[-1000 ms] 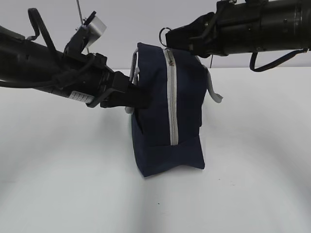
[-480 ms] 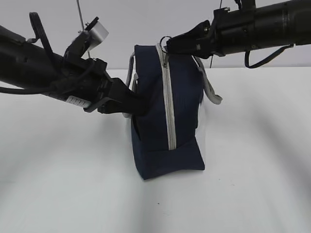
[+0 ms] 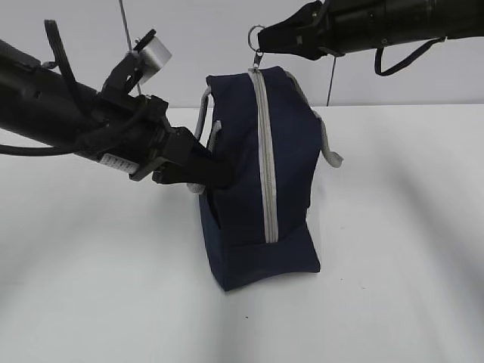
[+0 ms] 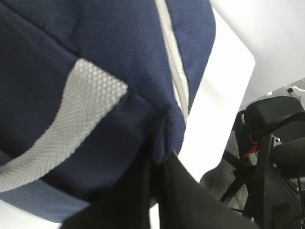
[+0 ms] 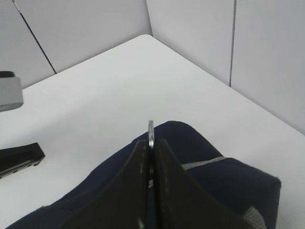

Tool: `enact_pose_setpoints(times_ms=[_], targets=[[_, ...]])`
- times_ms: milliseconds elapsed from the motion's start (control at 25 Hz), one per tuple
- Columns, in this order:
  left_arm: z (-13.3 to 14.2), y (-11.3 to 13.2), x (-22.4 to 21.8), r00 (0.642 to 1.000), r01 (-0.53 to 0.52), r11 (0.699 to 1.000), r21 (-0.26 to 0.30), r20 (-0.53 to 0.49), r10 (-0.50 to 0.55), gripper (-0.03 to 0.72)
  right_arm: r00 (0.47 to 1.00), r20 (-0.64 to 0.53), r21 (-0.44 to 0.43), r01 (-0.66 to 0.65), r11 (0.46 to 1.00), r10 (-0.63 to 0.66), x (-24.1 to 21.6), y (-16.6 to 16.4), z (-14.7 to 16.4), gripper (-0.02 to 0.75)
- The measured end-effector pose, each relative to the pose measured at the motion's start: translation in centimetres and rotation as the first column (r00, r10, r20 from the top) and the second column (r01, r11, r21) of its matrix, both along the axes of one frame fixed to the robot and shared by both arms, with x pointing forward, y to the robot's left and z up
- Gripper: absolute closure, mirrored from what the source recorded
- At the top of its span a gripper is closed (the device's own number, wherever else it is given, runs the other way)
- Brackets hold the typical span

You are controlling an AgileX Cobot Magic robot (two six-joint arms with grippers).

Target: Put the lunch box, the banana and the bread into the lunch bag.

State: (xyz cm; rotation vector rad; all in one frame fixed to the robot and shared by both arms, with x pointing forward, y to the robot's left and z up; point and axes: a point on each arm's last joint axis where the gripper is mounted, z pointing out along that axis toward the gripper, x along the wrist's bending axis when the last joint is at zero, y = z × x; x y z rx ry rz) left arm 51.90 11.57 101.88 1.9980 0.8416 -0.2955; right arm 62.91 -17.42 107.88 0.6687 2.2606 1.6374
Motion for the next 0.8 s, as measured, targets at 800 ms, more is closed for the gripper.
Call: enact_pose_setpoints(times_ms=[800], targets=[[-0.3, 0.2, -1.5, 0.987, 0.149, 0.988, 0.029, -0.072, -0.147, 0.686, 0.991, -0.128, -0.106, 0.012, 0.994, -0.025, 9.9, 1.1, -6.5, 0.754]])
